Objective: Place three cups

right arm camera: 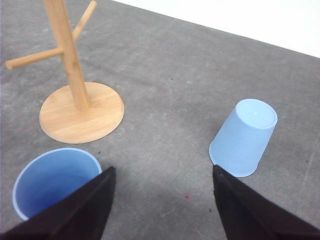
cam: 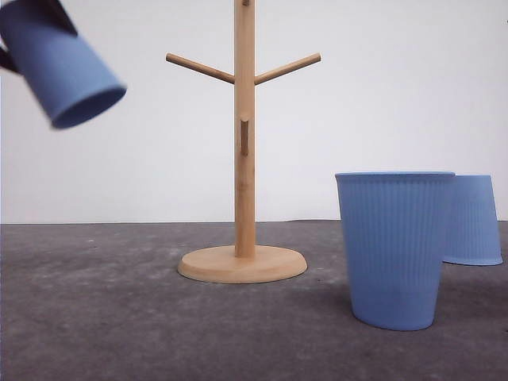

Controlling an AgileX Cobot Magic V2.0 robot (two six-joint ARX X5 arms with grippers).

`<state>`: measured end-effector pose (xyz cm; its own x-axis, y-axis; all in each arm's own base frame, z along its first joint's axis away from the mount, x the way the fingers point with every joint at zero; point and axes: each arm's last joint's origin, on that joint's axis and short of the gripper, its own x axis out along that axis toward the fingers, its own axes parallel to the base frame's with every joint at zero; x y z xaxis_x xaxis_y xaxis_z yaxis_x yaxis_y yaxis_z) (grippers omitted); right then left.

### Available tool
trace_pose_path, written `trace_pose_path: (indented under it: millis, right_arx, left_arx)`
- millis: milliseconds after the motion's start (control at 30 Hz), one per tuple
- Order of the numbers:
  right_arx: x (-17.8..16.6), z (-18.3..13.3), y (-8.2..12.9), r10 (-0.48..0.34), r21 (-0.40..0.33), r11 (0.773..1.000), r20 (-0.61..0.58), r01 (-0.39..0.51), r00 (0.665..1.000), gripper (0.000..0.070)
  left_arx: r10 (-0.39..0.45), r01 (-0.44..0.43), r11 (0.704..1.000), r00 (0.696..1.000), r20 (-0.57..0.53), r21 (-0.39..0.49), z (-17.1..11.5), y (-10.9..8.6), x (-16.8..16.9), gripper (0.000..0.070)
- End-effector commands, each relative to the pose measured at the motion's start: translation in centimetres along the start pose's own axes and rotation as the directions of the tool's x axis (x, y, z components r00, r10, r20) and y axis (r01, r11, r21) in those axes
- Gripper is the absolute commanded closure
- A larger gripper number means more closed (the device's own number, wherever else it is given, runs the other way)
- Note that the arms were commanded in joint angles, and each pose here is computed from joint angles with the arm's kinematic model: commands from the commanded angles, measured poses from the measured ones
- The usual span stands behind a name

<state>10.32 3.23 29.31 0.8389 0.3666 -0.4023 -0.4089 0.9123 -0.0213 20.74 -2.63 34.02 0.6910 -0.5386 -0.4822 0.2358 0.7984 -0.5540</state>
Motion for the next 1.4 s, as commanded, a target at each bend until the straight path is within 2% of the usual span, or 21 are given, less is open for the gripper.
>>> trace_pose_path:
  millis: [0,267,367,667,933,1367]
  right_arx:
    - [-0.3,0.5,0.1,0.007,-0.002,1.000,0.027,-0.007,1.000,0.0308]
    - [-0.3,0.5,0.1,0.013,-0.002,1.000,0.028,-0.013,1.000,0.0309]
    - [-0.3,0.5,0.1,0.012,-0.003,1.000,0.028,-0.012,1.000,0.0308]
    - [-0.3,0.5,0.1,0.012,-0.003,1.000,0.028,-0.012,1.000,0.0308]
    - [-0.3,0.5,0.1,0.012,-0.003,1.000,0.028,-0.012,1.000,0.0308]
    - [-0.3,0.5,0.1,0.012,-0.002,1.000,0.028,-0.012,1.000,0.0308]
  left_arx:
    - [-0.083,0.083,0.994,0.997,0.010,-0.074,0.6,-0.2,0.0,0.0305]
    - [-0.162,0.183,0.973,0.975,0.150,-0.141,2.7,-0.3,0.3,0.0305]
    - [-0.196,0.220,0.965,0.966,0.168,-0.145,3.3,-0.1,1.1,0.0305]
    - [-0.262,0.282,0.943,0.957,0.126,-0.175,4.1,1.1,4.8,0.0305]
    - [-0.326,0.342,0.924,0.938,0.117,-0.171,4.2,0.4,7.9,0.0305]
    - [-0.319,0.321,0.927,0.947,0.041,-0.194,2.7,-0.4,11.7,0.0306]
